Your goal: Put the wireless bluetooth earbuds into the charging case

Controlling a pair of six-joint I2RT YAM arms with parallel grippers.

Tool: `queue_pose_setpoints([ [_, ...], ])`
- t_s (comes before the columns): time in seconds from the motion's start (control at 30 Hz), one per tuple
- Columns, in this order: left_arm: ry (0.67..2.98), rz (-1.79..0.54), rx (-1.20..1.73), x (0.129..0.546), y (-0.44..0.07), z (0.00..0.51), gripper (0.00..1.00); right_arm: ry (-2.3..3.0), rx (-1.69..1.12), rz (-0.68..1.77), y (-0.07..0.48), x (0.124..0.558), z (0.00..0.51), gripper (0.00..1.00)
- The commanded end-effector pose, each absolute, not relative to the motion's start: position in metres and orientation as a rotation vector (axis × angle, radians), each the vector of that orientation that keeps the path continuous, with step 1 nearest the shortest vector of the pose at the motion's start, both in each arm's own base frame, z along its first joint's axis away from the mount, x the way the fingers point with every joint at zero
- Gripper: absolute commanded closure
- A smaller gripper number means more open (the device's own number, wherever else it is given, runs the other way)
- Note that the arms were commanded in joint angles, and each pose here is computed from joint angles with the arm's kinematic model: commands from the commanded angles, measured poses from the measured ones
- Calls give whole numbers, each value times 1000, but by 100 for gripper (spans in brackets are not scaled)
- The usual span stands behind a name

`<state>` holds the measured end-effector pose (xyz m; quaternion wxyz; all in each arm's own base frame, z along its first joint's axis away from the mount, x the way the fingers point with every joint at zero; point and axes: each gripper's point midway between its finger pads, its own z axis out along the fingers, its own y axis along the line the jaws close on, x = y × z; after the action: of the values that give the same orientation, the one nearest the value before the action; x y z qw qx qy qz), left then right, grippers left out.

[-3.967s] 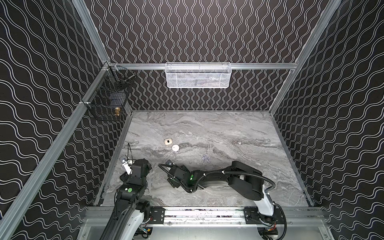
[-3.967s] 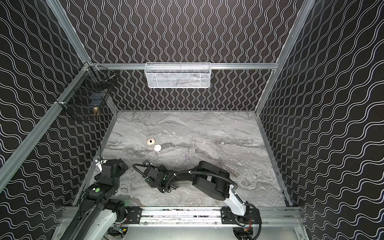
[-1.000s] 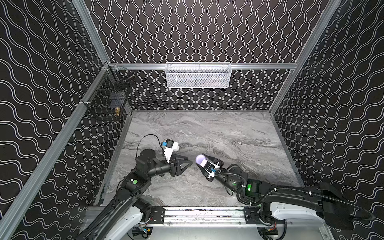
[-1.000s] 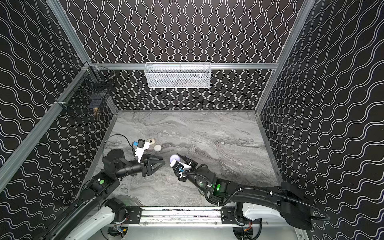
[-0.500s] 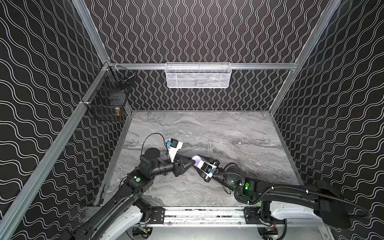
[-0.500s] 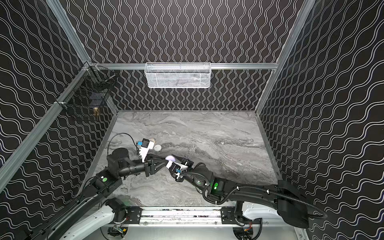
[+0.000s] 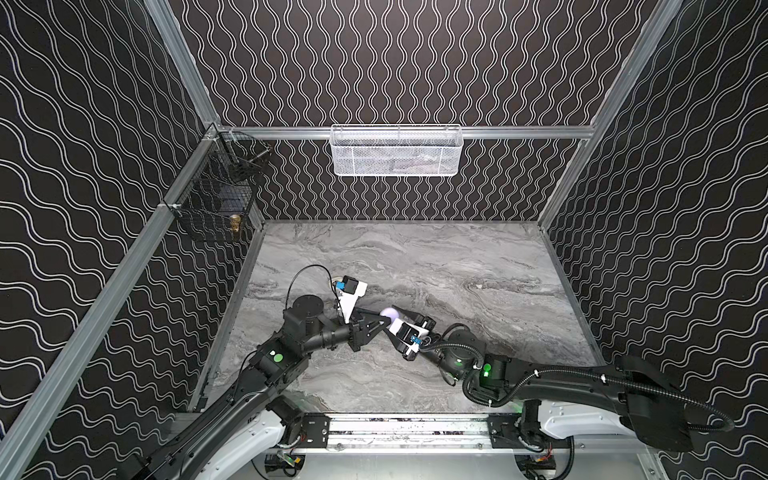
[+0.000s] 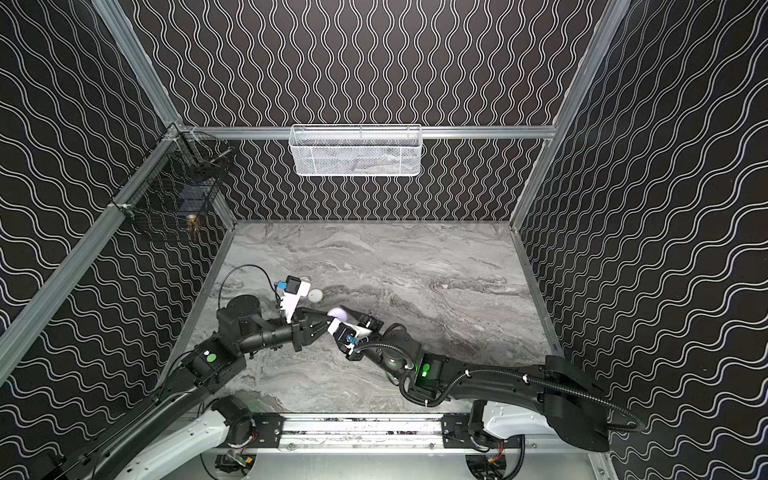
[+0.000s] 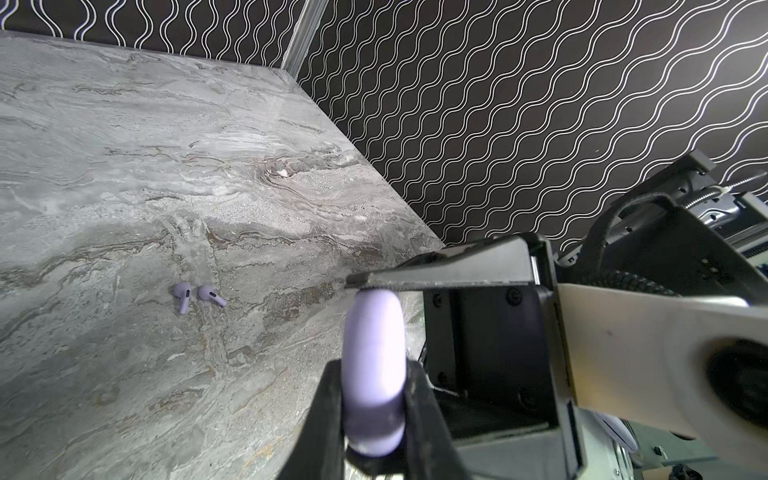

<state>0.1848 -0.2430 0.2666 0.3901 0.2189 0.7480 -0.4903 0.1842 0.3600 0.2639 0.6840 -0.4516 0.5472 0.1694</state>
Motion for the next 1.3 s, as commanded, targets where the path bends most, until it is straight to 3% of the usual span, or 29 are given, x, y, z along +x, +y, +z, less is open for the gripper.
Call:
queue_pose_setpoints([
  [0.0, 1847, -1263, 624, 179, -248, 273, 98, 1177, -967, 426, 363, 181, 285, 60],
  [0.1, 1850, -1233, 615, 183, -246, 272, 100, 1196, -956, 444, 362, 181, 285, 38],
  [0.3, 1802, -1072, 611, 190, -230, 279, 100, 1219, -931, 522, 345, 170, 285, 26],
  [0.67, 1549, -1070, 776, 171, -234, 291, 100, 1196, -845, 684, 328, 154, 307, 47],
  [1.07, 1466, -1090, 838, 155, -233, 295, 100, 1244, -803, 658, 341, 169, 312, 51],
  [1.27, 1458, -1103, 852, 153, -235, 296, 100, 1268, -695, 625, 330, 183, 322, 59],
])
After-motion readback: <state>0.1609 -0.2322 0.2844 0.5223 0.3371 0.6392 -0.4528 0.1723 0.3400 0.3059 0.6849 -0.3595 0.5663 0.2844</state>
